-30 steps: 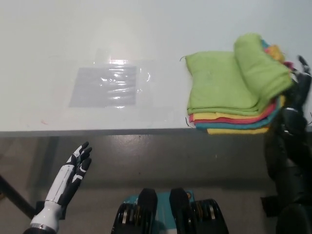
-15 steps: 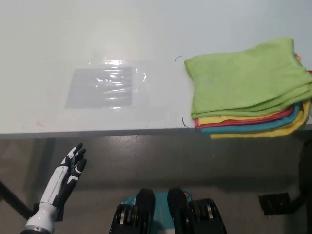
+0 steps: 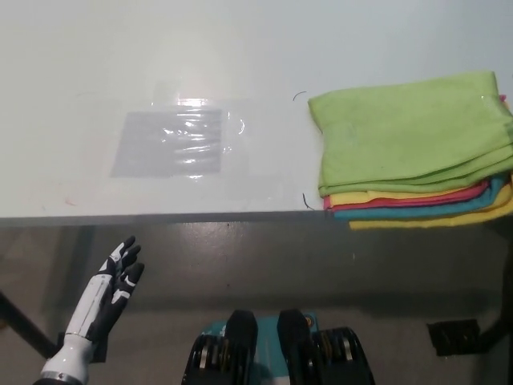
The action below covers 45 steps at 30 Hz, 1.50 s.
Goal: A stack of folded microfibre clothes with a single fold is kept infront of the robot. the robot uses its right hand to grab one end of the clothes and pulla it away from the other end to unfold
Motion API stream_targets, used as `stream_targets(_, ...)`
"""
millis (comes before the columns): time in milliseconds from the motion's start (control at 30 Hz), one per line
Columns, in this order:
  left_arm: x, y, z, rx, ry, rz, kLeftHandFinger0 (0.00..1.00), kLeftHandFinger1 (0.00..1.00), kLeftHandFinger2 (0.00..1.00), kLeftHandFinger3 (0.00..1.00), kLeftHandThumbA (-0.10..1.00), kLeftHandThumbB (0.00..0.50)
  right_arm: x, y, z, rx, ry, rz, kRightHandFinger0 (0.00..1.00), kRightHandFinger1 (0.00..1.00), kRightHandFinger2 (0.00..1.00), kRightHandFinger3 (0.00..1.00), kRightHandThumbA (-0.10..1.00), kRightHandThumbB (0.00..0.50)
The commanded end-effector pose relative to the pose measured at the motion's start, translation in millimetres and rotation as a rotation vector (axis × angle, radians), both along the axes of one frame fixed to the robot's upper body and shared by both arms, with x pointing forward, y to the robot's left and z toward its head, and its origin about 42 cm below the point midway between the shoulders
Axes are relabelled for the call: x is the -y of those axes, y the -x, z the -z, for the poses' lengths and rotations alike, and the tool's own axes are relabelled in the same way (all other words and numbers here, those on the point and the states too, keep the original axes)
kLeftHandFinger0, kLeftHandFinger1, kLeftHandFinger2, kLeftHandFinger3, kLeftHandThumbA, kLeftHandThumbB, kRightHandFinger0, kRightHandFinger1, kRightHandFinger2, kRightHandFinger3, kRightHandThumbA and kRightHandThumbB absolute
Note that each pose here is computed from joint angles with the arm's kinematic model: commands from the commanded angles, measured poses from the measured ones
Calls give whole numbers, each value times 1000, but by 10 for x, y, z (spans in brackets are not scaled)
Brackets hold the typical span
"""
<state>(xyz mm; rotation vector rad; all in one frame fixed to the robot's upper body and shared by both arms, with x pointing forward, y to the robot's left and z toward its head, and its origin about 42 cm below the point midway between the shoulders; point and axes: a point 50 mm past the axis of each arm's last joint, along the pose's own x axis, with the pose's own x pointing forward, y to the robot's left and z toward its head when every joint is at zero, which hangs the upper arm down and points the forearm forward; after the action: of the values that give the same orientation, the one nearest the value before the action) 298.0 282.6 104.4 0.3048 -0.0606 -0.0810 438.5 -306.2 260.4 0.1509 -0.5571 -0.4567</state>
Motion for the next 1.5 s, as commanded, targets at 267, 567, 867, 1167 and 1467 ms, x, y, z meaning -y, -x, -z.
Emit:
stream_targets(267, -71, -12, -155, 43, -90, 37, 1000, 1000, 1000, 1000, 827, 242, -892, 1934, -1651, 819, 403, 95, 1000, 1000, 1000, 1000, 1000, 221)
stream_targets(567, -26, -39, -146, 62, -48, 40, 1000, 1000, 1000, 1000, 871, 273, -1453, 1896, -794, 576, 451, -314, 1000, 1000, 1000, 1000, 1000, 88)
stream_targets(867, -8, -19, -124, 96, 24, 58, 1000, 1000, 1000, 1000, 991, 341, -1523, 1509, 623, 28, 460, -484, 1000, 1000, 1000, 1000, 1000, 52)
stream_targets(1167, 58, 18, -63, 119, 79, 52, 1000, 1000, 1000, 1000, 1000, 349, -1080, 1198, 1205, -304, 320, -481, 1000, 1000, 1000, 1000, 1000, 55)
stream_targets(1467, 95, 188, -75, 105, 74, 61, 1000, 1000, 1000, 1000, 975, 347, -891, 1484, 1354, -368, 206, -467, 1000, 1000, 1000, 1000, 1000, 42)
